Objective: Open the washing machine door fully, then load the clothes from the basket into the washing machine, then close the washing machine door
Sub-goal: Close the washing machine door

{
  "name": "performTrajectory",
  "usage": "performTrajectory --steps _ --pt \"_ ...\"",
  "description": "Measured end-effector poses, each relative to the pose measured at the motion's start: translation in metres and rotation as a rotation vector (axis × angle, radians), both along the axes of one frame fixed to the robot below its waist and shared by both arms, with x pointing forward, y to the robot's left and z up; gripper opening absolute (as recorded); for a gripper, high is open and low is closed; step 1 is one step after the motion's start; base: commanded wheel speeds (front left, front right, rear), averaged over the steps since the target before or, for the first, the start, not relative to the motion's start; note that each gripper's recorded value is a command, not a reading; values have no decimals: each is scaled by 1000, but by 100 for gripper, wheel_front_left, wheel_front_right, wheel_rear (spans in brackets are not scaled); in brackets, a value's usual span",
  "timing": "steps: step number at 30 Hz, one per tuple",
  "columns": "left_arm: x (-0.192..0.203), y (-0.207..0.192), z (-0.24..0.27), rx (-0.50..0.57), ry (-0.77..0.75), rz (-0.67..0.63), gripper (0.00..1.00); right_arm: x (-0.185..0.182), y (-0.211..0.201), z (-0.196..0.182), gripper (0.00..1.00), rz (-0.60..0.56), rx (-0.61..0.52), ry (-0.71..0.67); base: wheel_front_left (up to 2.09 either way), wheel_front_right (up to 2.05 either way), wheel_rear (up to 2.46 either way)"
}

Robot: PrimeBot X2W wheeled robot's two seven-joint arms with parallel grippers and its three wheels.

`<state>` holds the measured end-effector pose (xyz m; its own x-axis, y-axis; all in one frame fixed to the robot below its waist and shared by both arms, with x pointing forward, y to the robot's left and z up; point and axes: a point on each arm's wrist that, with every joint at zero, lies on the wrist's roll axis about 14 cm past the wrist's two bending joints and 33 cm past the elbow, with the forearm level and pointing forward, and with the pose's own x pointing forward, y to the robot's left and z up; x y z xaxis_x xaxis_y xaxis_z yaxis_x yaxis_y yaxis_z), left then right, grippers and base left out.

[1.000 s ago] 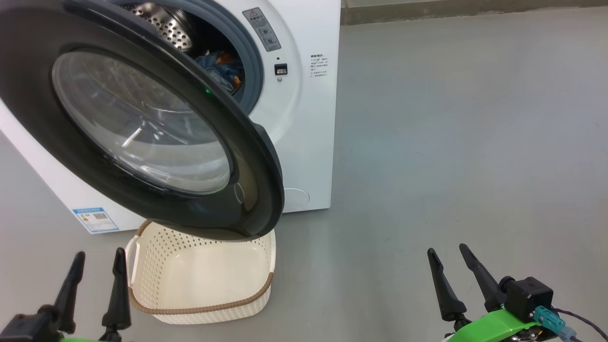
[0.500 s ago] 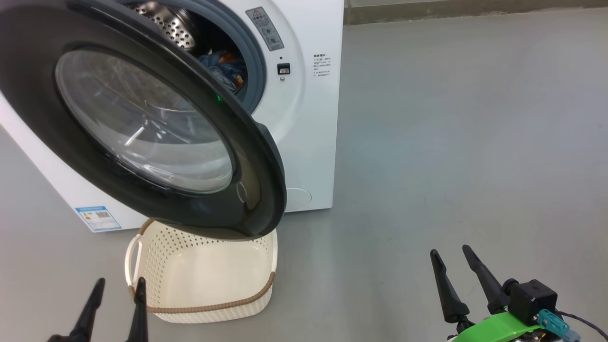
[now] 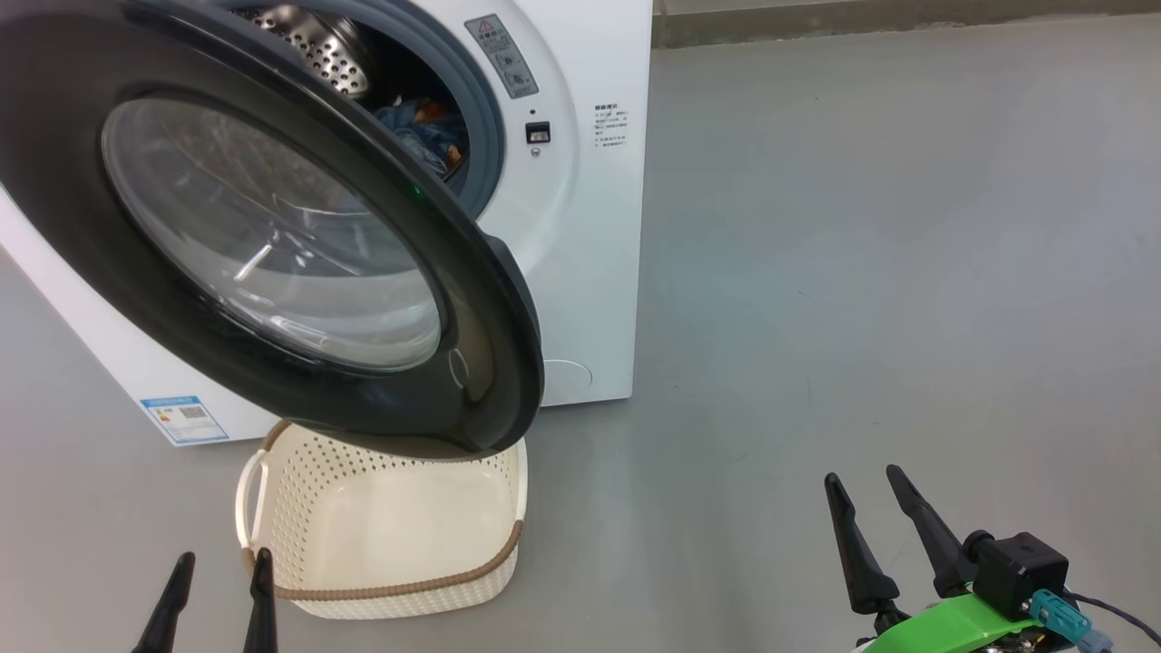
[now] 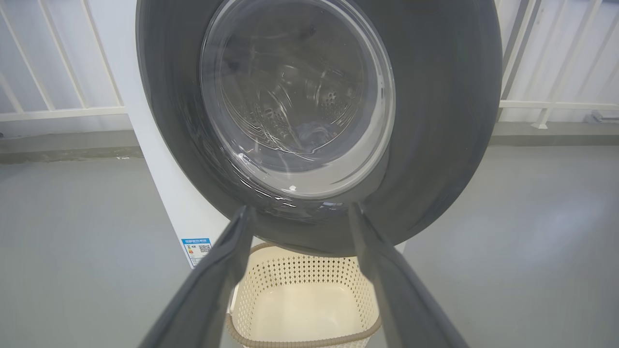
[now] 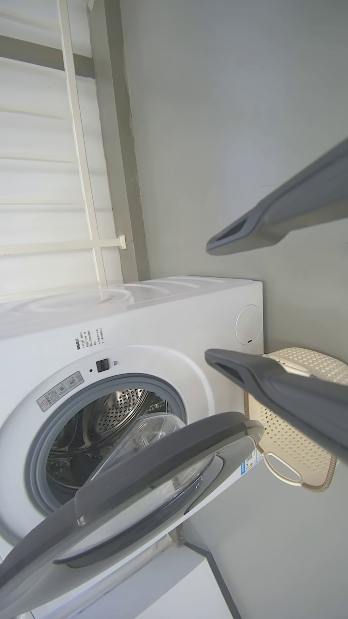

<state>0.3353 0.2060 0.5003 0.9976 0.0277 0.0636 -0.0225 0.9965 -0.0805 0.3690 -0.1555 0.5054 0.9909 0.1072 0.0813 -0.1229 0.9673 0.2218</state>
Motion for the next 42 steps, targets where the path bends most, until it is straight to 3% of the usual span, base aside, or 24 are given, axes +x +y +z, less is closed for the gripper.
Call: performTrajectory --steps 23,24,25,27,35,42 --pt "-6 7 -1 -25 2 48 100 0 0 2 100 -1 0 -5 0 0 0" --pt "-6 7 0 -25 0 48 100 -1 0 2 91 -1 0 -6 0 0 0" --pt "-6 6 0 -25 -2 47 100 -1 -1 2 69 -2 0 -7 0 0 0" --pt "-6 6 1 -25 -4 47 100 -1 -2 2 0 -5 0 -7 0 0 0" --pt "-6 5 6 -33 -21 45 100 -4 -7 0 0 -20 4 -1 0 0 0" --pt "-5 2 2 -51 -7 38 100 4 6 80 0 20 59 -247 0 0 0"
